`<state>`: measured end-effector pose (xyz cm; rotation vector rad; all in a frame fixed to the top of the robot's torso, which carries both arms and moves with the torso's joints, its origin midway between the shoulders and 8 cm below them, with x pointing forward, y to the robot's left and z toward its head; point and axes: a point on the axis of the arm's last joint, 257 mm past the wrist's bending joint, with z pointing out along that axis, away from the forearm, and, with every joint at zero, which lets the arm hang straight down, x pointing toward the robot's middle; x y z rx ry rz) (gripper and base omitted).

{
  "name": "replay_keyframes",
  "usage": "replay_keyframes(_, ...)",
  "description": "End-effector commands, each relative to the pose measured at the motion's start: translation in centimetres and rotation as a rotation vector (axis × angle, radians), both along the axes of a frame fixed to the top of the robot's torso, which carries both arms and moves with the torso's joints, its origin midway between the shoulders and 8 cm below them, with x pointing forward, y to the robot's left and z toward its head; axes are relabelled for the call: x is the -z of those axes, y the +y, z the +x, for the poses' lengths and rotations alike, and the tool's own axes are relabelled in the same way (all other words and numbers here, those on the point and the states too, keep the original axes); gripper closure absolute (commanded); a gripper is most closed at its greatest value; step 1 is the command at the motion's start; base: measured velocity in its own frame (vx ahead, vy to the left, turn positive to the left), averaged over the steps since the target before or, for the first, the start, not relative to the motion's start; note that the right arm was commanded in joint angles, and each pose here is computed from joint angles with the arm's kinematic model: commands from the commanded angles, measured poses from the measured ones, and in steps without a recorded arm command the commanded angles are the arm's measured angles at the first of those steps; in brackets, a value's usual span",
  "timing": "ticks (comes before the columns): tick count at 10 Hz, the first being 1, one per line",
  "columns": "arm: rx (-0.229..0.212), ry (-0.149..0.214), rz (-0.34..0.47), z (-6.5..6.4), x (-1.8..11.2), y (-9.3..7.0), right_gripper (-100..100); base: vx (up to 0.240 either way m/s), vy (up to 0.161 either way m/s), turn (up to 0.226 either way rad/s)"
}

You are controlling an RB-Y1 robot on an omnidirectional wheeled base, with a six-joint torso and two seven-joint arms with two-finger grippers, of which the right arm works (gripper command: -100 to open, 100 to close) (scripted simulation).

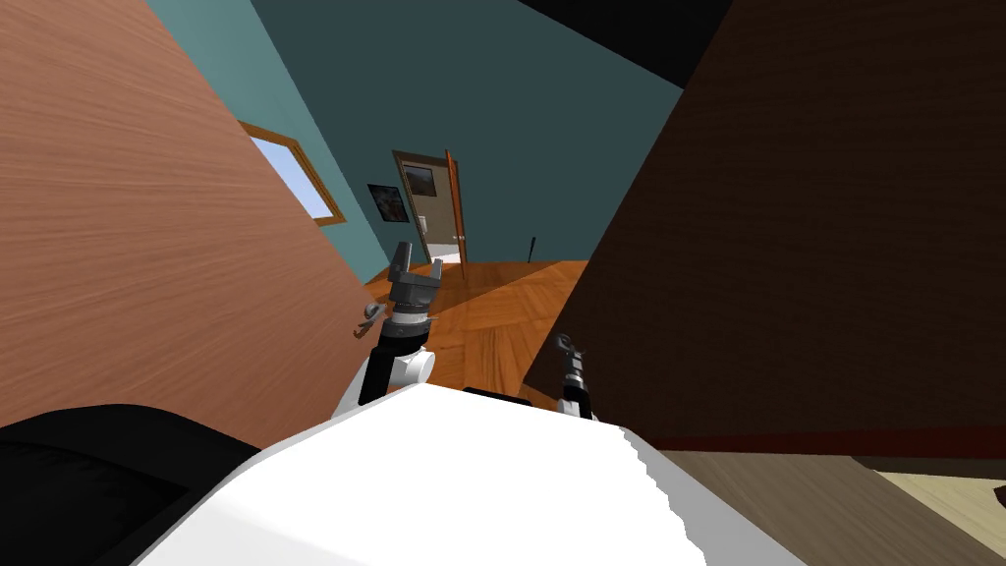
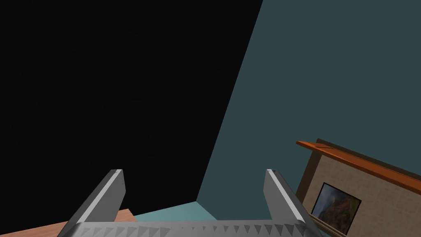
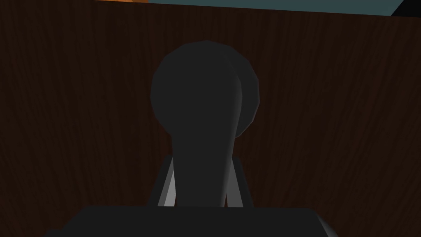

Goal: Push the door open

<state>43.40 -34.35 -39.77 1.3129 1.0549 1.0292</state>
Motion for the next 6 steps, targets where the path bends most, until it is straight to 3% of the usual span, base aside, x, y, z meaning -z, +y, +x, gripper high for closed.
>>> replay_keyframes(1, 0.026, -0.011, -0.010, 0.0, -0.6, -1.7, 100, 0.175, 0.015, -0.021)
replay_keyframes(6, 0.105, -0.013, -0.015, -0.8, -0.8, -5.1, 100, 0.206, 0.037, -0.060)
